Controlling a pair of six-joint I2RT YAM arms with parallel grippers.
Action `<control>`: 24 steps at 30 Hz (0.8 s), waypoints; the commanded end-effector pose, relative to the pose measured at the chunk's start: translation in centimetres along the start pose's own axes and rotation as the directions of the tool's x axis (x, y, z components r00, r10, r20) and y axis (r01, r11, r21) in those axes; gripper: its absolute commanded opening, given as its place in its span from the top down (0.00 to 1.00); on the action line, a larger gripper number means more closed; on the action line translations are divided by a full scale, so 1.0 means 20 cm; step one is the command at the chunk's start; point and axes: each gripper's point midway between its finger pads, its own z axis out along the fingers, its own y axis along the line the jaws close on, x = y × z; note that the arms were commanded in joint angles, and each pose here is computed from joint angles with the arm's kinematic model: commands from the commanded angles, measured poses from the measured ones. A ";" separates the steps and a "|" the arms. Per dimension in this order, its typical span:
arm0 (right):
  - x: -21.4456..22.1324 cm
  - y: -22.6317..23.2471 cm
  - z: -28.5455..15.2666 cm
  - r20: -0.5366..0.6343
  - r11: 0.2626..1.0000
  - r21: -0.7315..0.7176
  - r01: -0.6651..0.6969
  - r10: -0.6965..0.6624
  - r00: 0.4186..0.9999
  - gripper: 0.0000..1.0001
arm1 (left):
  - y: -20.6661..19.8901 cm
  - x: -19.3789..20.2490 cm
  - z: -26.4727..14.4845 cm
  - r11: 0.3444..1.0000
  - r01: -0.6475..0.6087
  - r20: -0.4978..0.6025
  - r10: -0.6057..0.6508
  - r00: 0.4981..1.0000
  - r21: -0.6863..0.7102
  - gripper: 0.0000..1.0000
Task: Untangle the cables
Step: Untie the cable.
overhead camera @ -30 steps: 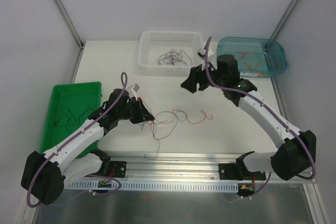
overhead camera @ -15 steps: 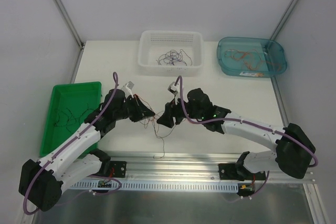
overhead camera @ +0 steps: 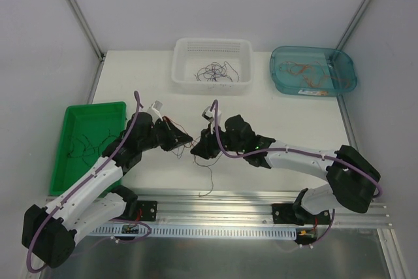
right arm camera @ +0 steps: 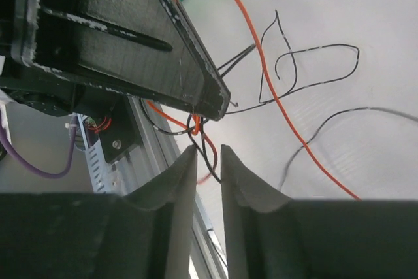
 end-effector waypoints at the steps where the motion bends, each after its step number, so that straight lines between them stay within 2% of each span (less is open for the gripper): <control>1: -0.05 0.01 0.00 0.057 1.000 -0.003 0.023 -0.023 0.998 0.79 | -0.07 -0.02 -0.01 0.998 0.002 0.019 -0.003 1.000 0.060 0.99; 2: -0.05 0.01 -0.01 0.057 0.999 0.000 0.032 -0.032 0.998 0.85 | -0.07 -0.01 -0.01 0.998 -0.003 0.018 0.002 1.000 0.063 0.94; 3: -0.06 0.00 -0.02 0.058 0.999 0.011 0.037 -0.037 0.998 0.95 | -0.07 -0.01 -0.02 0.998 -0.010 0.019 0.009 1.000 0.063 0.91; 4: -0.06 0.00 -0.03 0.058 0.999 0.020 0.045 -0.047 0.997 0.99 | -0.06 -0.01 -0.02 0.998 -0.013 0.021 0.012 1.000 0.060 0.87; 5: -0.05 -0.01 -0.04 0.050 0.998 0.030 0.049 -0.051 0.997 0.99 | -0.07 -0.02 -0.04 0.997 -0.023 0.034 0.021 0.999 0.073 0.79; 8: -0.04 -0.03 -0.07 0.036 0.996 0.056 0.072 -0.074 0.997 0.99 | -0.09 -0.02 -0.07 0.993 -0.061 0.062 0.055 0.997 0.098 0.64; 9: -0.04 -0.04 -0.08 0.040 0.996 0.061 0.072 -0.074 0.996 0.99 | -0.11 -0.03 -0.09 0.990 -0.084 0.071 0.076 0.995 0.110 0.54; 12: -0.05 -0.04 -0.11 0.046 0.995 0.059 0.074 -0.077 0.996 0.99 | -0.09 0.00 -0.11 0.986 -0.112 0.075 0.103 0.992 0.121 0.39; 16: -0.07 -0.01 -0.13 0.049 0.996 0.039 0.084 -0.085 0.995 0.99 | -0.04 0.03 -0.12 0.986 -0.117 0.062 0.110 0.992 0.123 0.36; 19: -0.08 0.02 -0.13 0.047 0.996 0.022 0.081 -0.082 0.996 0.99 | -0.03 0.05 -0.10 0.981 -0.152 0.042 0.148 0.988 0.121 0.39; 24: -0.09 0.05 -0.12 0.042 0.997 -0.007 0.073 -0.072 0.997 0.99 | -0.11 0.07 -0.10 0.939 -0.299 0.023 0.299 0.954 0.172 0.43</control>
